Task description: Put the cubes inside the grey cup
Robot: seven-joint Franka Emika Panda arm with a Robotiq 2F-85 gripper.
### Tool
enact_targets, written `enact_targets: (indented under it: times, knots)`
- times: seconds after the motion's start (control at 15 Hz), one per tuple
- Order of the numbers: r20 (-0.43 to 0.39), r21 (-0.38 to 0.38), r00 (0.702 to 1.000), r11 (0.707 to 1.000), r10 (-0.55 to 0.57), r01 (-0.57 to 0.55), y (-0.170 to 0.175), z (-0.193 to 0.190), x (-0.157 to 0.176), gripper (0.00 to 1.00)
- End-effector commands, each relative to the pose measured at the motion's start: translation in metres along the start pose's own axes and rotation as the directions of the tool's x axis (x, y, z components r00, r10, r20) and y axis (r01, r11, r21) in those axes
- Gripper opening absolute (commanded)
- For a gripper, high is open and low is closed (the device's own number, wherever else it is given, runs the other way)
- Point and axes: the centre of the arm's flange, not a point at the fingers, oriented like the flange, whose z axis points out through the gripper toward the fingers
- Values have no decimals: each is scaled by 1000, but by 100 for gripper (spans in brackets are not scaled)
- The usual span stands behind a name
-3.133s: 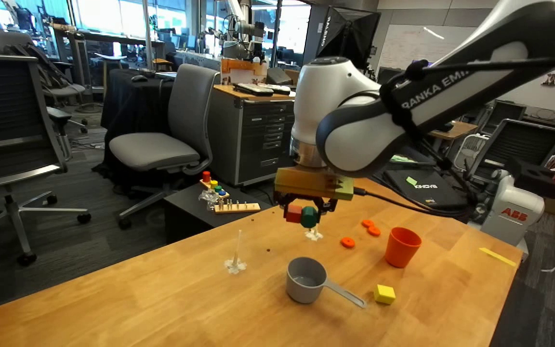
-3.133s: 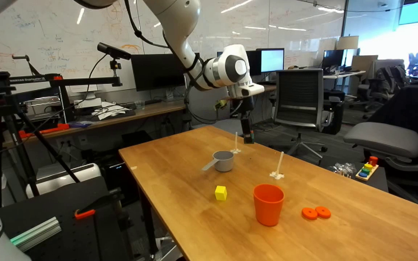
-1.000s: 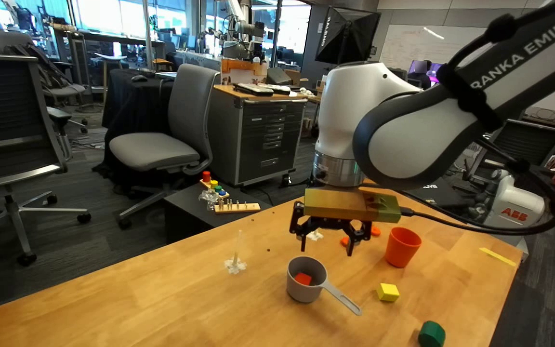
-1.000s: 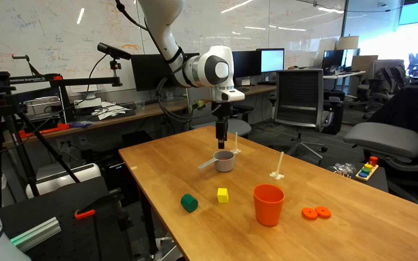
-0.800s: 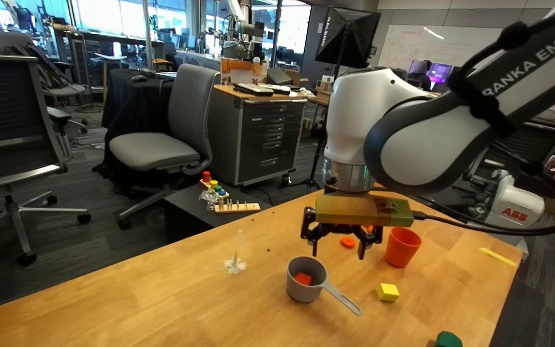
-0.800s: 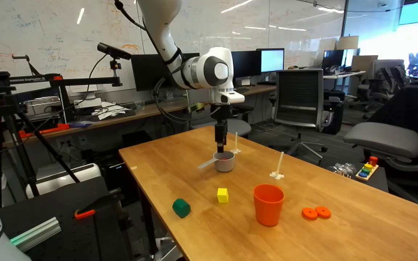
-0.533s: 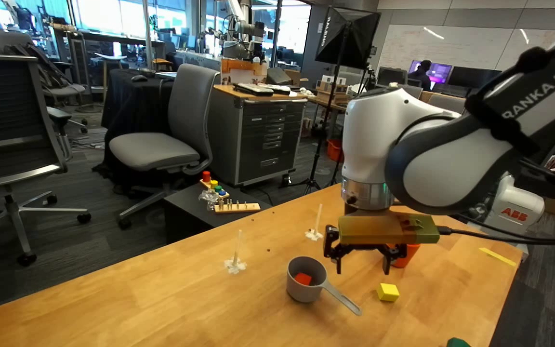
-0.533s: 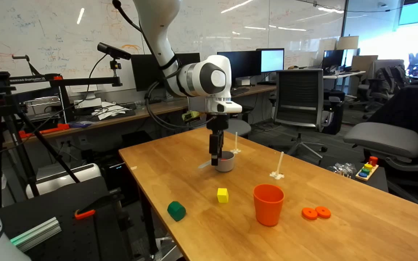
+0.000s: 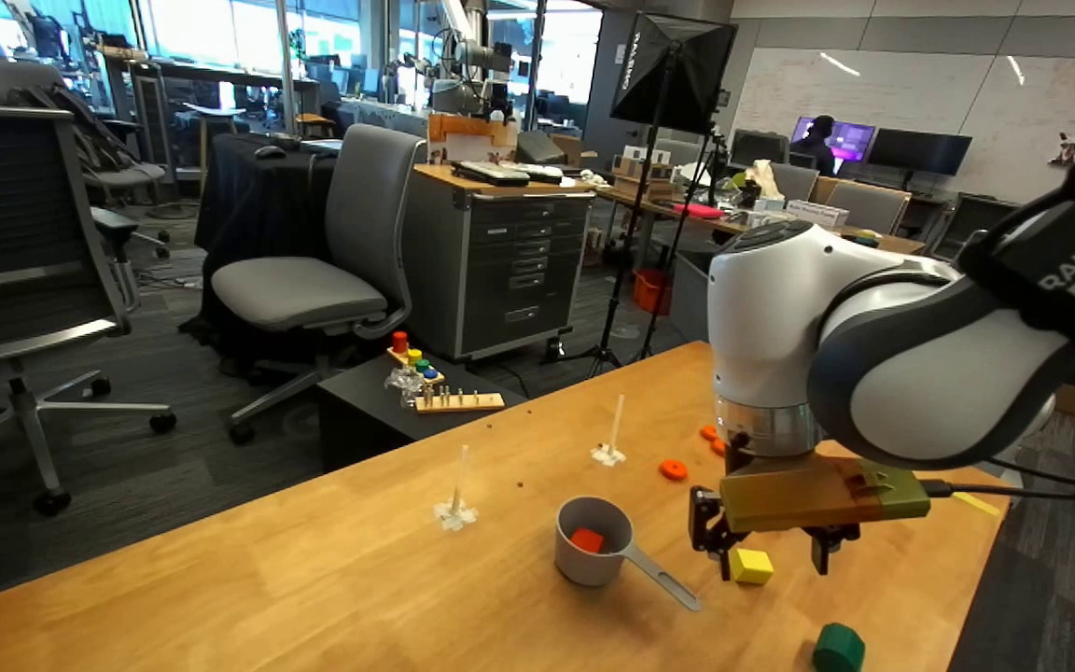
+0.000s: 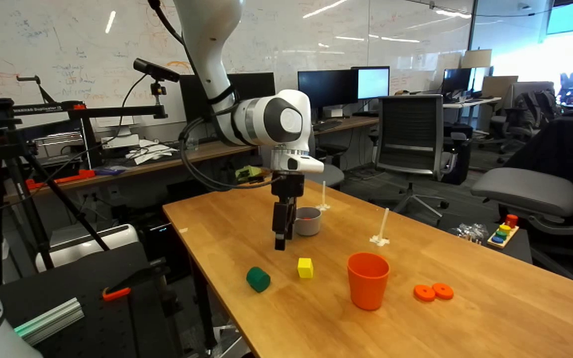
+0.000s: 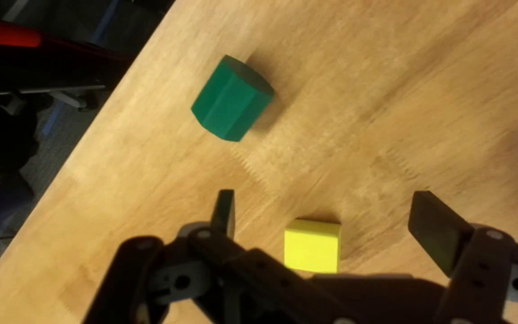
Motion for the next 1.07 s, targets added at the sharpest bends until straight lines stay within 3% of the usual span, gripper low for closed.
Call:
enact_targets:
  times: [0.0, 0.4, 1.0]
  knots:
    - [14, -46, 1000, 999, 13, -12, 31, -7, -19, 100]
    - [44, -107, 999, 994, 9, -5, 64, 9, -41, 100]
    - [-2, -134, 1000, 991, 6, -7, 71, 41, -52, 100]
